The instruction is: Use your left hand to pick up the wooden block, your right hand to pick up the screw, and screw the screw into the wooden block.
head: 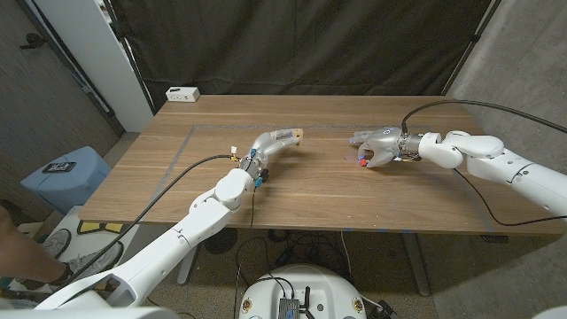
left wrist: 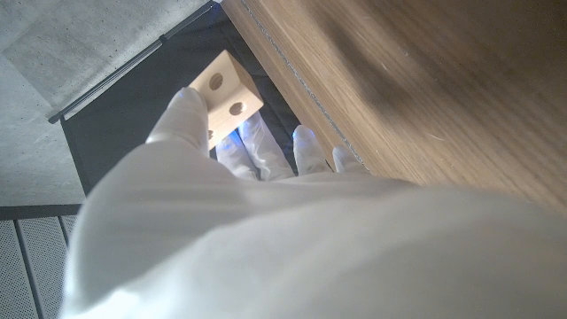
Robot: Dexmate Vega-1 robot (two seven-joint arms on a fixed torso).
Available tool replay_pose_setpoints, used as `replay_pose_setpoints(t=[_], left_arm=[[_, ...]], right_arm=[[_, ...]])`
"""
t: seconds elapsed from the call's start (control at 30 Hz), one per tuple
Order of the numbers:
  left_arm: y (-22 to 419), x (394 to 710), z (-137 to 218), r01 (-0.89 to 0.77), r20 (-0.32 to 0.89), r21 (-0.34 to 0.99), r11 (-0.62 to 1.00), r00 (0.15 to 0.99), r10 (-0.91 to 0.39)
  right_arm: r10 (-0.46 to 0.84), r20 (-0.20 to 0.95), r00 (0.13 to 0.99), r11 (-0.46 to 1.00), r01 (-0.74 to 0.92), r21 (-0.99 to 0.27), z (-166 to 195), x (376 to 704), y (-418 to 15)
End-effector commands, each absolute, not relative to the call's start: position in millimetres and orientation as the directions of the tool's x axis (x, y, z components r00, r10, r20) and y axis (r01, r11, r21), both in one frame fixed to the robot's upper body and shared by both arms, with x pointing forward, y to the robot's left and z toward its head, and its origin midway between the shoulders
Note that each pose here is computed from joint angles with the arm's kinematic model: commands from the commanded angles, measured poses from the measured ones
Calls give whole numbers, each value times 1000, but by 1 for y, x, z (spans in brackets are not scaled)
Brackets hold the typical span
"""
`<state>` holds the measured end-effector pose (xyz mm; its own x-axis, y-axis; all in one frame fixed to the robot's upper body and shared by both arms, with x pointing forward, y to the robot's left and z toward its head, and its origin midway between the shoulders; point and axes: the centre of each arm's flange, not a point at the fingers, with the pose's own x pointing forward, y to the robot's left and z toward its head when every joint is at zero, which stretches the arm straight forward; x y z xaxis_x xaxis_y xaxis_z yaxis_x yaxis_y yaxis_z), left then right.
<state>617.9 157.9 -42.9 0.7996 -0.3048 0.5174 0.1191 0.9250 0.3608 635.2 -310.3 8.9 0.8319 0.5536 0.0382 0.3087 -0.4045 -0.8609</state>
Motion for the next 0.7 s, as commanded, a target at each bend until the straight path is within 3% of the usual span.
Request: replay_pose_setpoints(t=[0.03, 0.7], left_arm=[[157, 619, -44, 120, 514, 361, 925, 802, -304], [158, 619, -46, 119, 511, 358, 926, 805, -302]], right_arm=[[553, 30, 833, -407, 302, -862, 9, 634, -309], [558, 39, 829, -395, 307, -866, 7, 635, -306]])
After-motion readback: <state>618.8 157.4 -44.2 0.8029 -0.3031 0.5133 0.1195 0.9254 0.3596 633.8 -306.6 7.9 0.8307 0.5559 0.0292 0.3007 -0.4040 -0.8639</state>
